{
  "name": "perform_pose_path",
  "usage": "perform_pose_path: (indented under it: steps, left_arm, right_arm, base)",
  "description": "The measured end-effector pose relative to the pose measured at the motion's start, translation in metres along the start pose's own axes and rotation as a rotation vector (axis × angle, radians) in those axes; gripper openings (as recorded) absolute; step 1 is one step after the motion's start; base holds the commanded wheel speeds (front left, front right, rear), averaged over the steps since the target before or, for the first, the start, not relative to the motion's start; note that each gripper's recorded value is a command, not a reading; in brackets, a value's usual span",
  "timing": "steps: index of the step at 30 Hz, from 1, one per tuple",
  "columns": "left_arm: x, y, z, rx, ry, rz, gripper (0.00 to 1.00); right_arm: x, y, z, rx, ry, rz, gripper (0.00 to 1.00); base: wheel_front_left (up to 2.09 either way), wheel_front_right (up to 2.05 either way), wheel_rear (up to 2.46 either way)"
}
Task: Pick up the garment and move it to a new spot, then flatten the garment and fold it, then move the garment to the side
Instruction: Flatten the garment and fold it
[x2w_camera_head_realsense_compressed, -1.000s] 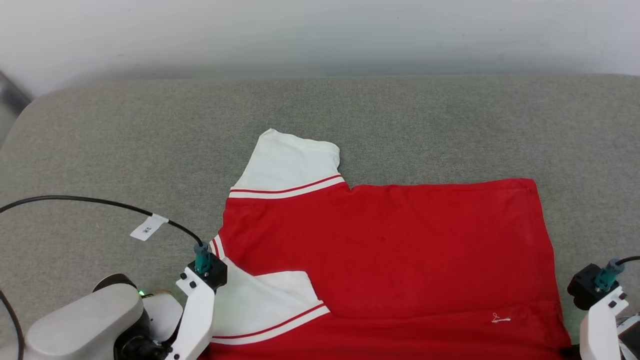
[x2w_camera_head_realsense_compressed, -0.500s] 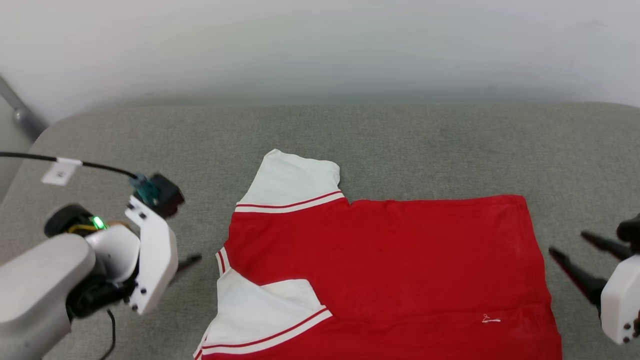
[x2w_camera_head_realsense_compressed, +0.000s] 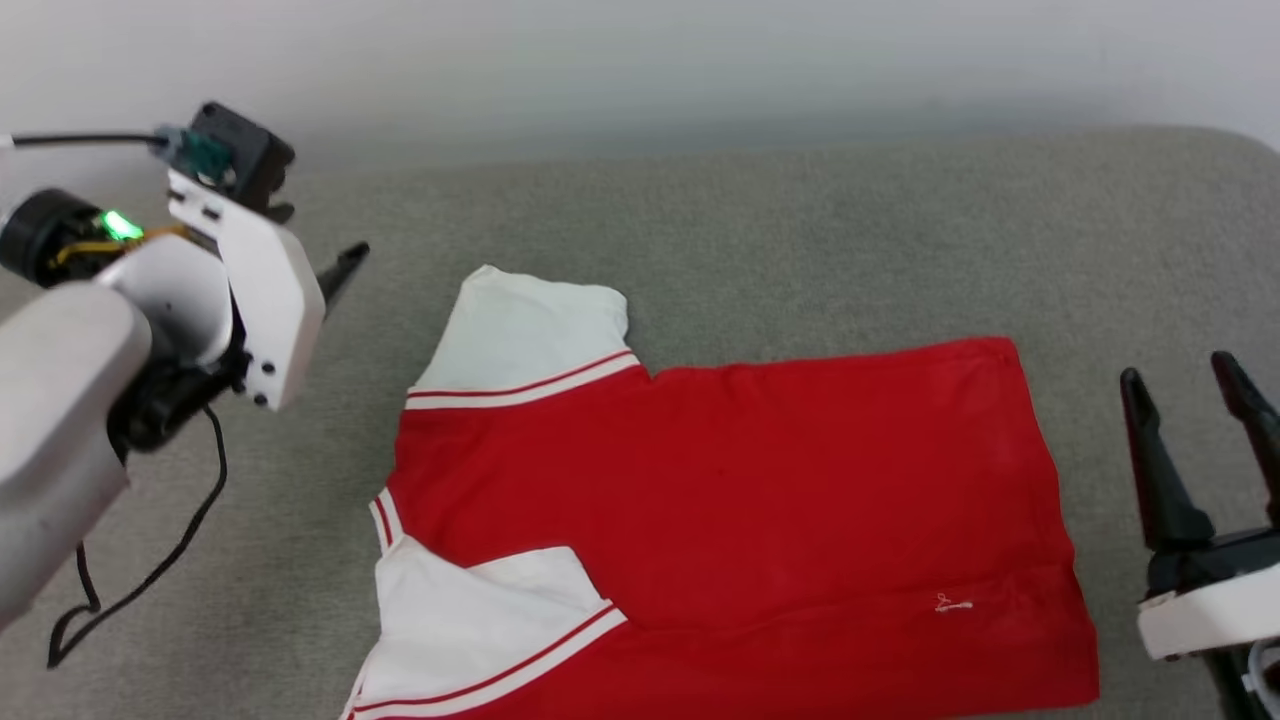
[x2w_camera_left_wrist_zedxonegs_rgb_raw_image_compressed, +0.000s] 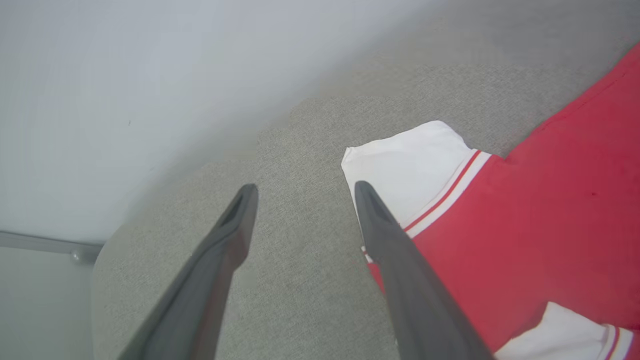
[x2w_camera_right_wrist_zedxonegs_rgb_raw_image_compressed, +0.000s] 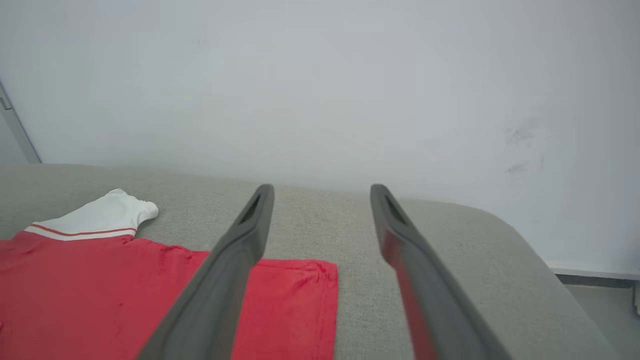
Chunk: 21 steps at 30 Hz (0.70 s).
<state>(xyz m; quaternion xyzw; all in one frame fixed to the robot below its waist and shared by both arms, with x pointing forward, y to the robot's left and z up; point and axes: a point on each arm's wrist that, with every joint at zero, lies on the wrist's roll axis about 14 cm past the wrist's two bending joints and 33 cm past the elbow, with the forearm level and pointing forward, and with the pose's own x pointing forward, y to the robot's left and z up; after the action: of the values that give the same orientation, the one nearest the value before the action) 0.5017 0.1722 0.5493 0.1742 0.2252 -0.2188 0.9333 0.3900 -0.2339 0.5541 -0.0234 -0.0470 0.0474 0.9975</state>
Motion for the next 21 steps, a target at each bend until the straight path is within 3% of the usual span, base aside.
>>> perform_pose_path:
  steps: [7,13,21]
  left_arm:
    - [0.051,0.004,0.018,-0.032,0.081,-0.054,1.0]
    - [0.098,0.003,0.002,-0.038,0.277,-0.111,1.0]
    - [0.145,-0.025,-0.05,-0.028,0.578,-0.237,1.0]
  right_arm:
    - [-0.002,0.012,-0.016,0.082,0.0,-0.065,1.0]
    - [0.008,0.019,-0.039,0.096,0.045,-0.071,1.0]
    - [0.022,0.017,-0.069,0.093,0.096,-0.085,1.0]
  base:
    - [0.0,0.0,0.0]
    - [0.0,0.0,0.0]
    - [0.0,0.0,0.0]
